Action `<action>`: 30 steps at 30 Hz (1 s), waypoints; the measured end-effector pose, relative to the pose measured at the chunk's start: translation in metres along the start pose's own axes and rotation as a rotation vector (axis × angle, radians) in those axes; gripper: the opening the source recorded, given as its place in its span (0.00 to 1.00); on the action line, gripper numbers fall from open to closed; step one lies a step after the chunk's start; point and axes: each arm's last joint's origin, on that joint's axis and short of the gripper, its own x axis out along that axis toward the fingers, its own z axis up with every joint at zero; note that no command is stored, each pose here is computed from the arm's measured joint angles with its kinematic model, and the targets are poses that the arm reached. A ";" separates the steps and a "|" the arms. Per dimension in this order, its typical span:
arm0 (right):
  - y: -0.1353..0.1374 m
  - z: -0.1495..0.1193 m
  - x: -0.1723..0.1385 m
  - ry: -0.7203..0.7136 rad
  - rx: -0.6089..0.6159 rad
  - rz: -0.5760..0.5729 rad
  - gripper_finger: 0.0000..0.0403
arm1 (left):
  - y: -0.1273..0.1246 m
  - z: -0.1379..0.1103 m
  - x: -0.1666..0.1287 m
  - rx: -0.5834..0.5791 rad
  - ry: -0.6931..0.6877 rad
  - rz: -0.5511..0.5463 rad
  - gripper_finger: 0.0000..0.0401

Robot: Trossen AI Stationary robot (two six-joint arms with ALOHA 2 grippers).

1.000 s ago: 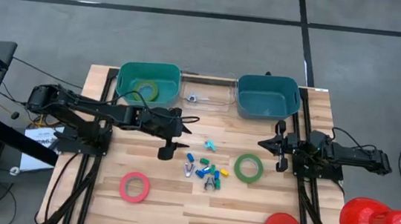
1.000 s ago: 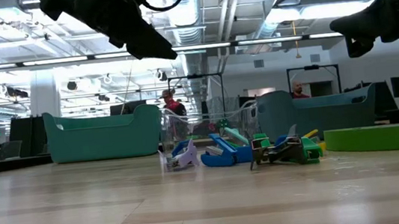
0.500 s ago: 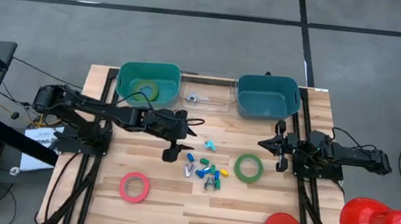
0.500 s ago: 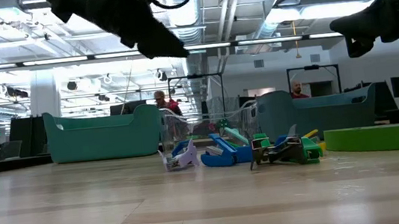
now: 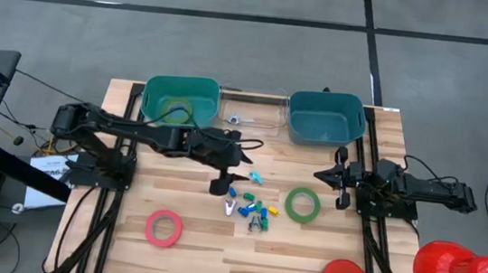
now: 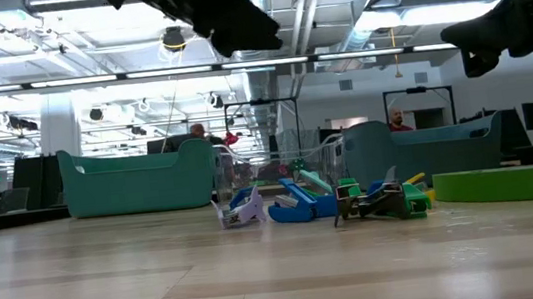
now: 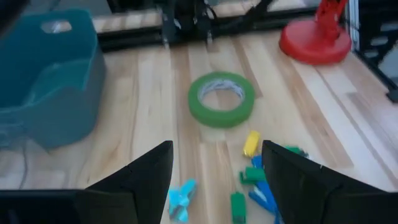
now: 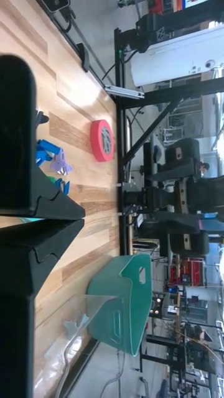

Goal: Pick and place Stapler, Stapler remover, tape
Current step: Put the purple stapler into the transparent bin

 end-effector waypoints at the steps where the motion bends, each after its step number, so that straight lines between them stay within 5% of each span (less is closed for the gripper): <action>1: 0.000 0.000 0.000 0.001 0.000 0.000 0.00 | 0.000 0.000 0.002 0.002 0.018 -0.007 0.59; 19: 0.000 0.000 0.000 0.001 0.000 0.000 0.00 | -0.002 -0.024 0.024 0.028 0.237 -0.044 0.59; 30: 0.000 0.000 0.000 0.001 0.000 0.000 0.00 | -0.018 -0.043 0.041 0.045 0.301 -0.170 0.57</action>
